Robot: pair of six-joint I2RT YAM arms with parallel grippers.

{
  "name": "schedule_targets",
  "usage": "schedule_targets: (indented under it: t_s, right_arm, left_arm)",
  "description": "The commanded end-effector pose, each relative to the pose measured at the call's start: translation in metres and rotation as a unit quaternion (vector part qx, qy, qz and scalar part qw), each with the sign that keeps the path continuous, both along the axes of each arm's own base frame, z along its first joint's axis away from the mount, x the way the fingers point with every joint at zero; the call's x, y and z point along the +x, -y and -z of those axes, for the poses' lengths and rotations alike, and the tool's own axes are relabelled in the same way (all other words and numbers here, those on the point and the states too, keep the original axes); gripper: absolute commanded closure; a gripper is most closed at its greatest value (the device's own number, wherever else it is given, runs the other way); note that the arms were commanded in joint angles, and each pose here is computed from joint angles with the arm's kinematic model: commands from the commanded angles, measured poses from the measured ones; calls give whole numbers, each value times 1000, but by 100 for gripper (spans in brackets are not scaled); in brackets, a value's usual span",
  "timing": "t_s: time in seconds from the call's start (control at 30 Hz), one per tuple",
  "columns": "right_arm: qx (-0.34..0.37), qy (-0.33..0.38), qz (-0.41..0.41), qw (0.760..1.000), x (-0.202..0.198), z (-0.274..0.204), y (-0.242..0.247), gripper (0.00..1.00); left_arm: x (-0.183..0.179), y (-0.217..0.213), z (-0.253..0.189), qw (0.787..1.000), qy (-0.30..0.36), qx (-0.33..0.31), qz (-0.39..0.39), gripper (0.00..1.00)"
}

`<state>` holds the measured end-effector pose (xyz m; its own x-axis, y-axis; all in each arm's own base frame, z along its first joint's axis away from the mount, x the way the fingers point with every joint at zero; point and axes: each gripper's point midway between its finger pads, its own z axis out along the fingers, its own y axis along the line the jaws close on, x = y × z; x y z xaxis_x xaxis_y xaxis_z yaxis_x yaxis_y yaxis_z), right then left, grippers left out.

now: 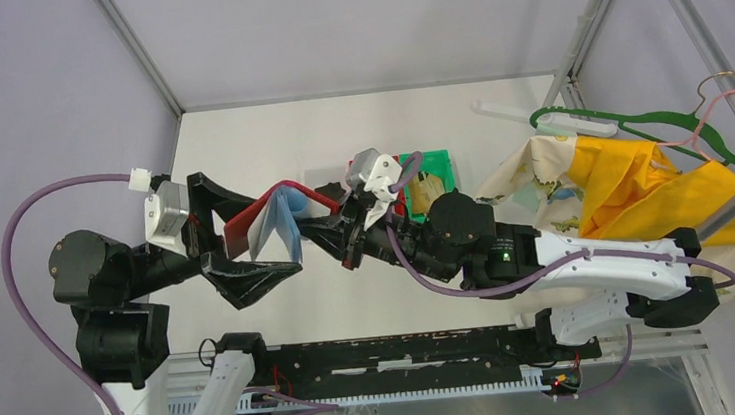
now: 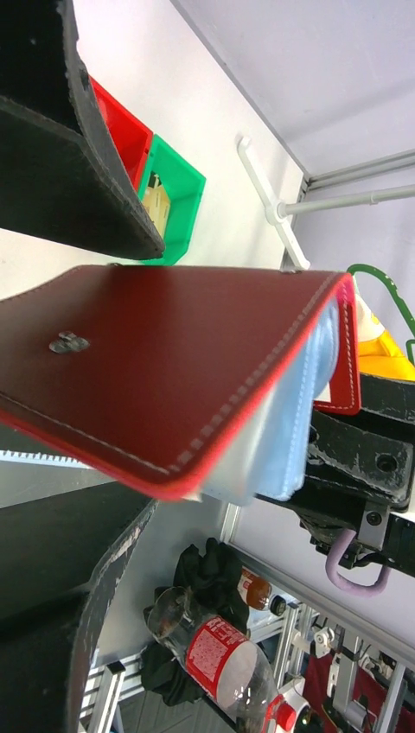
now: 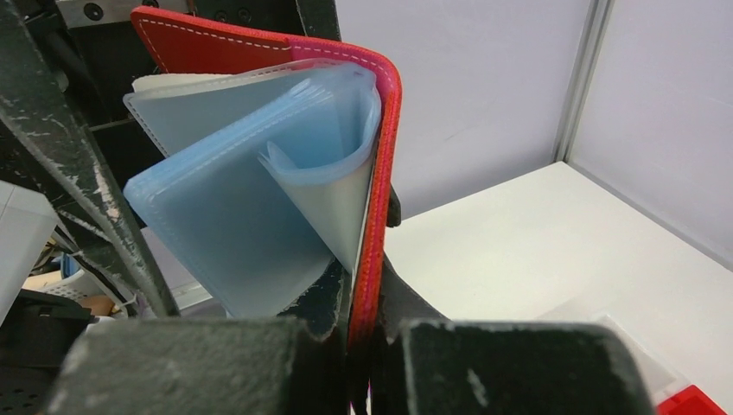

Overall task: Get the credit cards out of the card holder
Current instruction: Remove the credit card from the card holder.

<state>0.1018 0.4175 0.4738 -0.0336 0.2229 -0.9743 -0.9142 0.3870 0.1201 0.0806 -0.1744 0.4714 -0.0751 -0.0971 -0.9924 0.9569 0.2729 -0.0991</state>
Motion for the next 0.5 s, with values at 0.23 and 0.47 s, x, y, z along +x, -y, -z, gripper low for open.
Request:
schedule_targets:
  t_s: [0.23,0.47]
  right_arm:
    - [36,6,4,999,-7,-35,-2,100]
    - [50,10,4,999,-8,-35,11,100]
  left_arm:
    - [4,-4,3,998,46,12,-28,2]
    - [0,-3,3,999,48,18,-15,9]
